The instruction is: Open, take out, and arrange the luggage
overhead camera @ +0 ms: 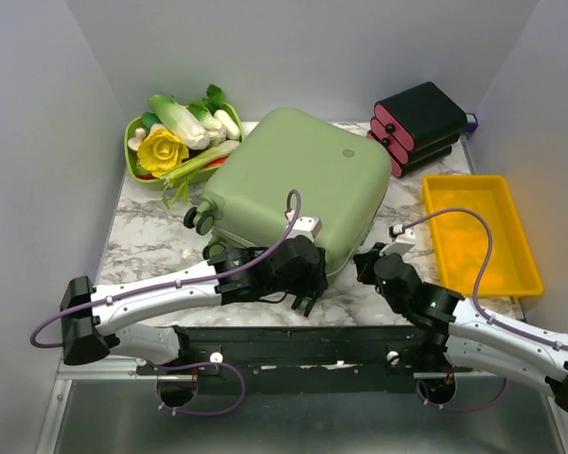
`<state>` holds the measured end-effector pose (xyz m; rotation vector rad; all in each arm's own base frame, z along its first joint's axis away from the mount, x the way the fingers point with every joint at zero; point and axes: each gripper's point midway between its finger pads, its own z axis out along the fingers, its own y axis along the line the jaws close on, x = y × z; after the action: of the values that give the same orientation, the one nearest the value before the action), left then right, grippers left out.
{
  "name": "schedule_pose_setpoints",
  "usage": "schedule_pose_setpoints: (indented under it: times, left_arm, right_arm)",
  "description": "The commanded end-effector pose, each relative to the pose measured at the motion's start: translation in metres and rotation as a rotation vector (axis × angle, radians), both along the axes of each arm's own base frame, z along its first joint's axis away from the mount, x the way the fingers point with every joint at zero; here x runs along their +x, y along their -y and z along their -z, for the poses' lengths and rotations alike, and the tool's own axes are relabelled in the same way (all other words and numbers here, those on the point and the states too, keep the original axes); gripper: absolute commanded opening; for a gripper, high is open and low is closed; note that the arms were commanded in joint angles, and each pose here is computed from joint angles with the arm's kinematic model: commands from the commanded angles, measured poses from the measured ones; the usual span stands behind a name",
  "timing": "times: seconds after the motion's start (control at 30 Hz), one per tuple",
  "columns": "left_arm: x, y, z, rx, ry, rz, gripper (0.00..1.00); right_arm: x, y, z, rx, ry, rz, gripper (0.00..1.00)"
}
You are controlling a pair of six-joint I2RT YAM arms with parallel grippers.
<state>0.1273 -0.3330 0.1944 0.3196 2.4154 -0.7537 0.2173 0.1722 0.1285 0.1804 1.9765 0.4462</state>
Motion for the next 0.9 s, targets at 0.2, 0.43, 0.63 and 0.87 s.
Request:
schedule_pose_setpoints:
  times: [0.2,0.43,0.63,0.87]
  left_arm:
    - [-0.042,-0.036,-0.023,-0.118,-0.060,0.105,0.00]
    - [-0.060,-0.064,-0.003,-0.117,-0.124,0.096,0.00]
    - [-0.064,-0.084,0.007,-0.104,-0.149,0.059,0.00]
    - [-0.064,-0.086,0.011,-0.148,-0.150,0.038,0.09]
  right_arm:
    - [0.089,0.095,-0.017,-0.306,0.101,0.200,0.01]
    - [0.139,0.131,-0.051,-0.305,0.275,0.195,0.01]
    - [0.177,0.150,-0.066,-0.432,0.311,0.165,0.01]
    - [0.167,0.134,-0.046,-0.348,0.219,0.012,0.36]
